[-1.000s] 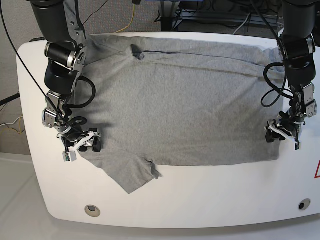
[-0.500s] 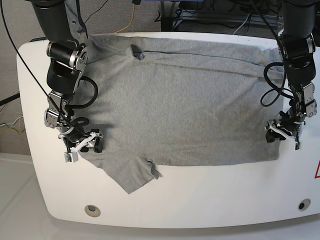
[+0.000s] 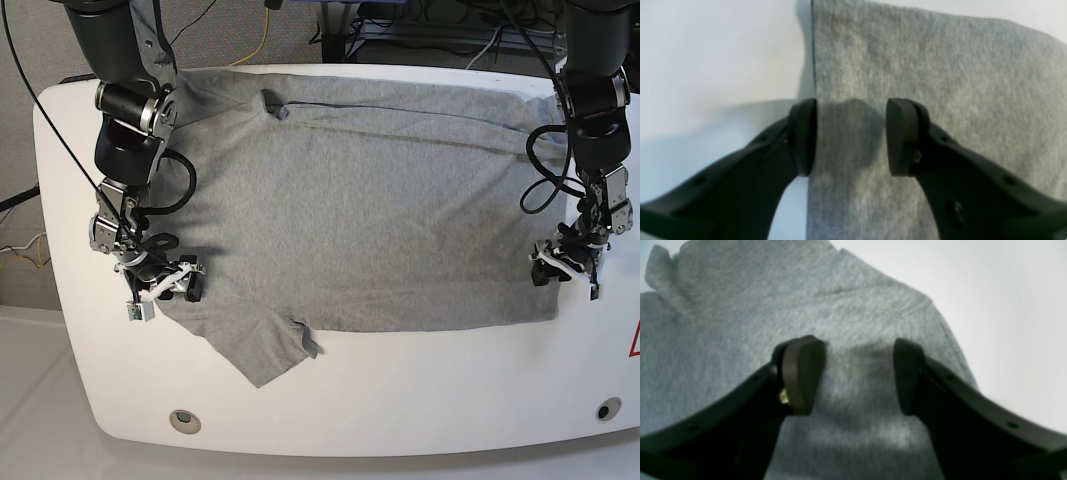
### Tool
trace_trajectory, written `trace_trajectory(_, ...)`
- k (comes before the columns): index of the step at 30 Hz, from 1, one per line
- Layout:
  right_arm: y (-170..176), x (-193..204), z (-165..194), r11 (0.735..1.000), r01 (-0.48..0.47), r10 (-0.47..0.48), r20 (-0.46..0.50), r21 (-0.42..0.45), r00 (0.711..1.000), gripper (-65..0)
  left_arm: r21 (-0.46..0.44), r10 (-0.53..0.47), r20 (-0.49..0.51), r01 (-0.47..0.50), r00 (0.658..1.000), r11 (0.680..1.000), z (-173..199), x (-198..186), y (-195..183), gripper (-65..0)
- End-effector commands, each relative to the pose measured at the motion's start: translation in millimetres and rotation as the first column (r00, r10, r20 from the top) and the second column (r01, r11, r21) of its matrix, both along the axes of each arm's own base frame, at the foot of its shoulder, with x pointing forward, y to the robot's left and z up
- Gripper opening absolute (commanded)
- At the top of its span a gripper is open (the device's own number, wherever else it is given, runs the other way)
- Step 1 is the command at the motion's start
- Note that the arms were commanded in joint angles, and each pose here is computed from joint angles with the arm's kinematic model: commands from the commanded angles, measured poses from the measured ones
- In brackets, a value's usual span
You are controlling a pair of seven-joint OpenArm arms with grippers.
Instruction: Fold the T-shirt properly
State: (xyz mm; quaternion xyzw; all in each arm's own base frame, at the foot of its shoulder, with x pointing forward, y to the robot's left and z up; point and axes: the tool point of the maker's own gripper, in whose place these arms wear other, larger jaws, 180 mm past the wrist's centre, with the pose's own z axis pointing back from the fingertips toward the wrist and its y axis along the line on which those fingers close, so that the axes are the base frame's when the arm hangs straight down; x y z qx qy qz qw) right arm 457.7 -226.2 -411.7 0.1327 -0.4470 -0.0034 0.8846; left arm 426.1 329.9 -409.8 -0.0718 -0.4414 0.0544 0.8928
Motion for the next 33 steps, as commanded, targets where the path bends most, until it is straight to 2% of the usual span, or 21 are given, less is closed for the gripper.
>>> trace_trajectory(1, -6, 16, 25, 1.000, 0.003, -0.003, 0.074, 0.000, 0.997, -30.3, 0.009, 0.006, 0.040, -0.006, 0.999, 1.000, 17, 10, 8, -34.2)
trace_trajectory(22, -4, 0, 10, 1.000, -0.006, 0.006, 0.046, -0.006, 0.999, -29.6, 0.023, 0.009, 0.022, -0.009, 1.000, 1.000, 18, 10, 12, -33.9)
trace_trajectory(33, 4, -2, -6, 0.999, -0.006, 0.006, -0.015, 0.034, 1.000, -29.5, 0.023, 0.002, -0.005, -0.002, 1.000, 1.000, 10, 4, 10, -33.3)
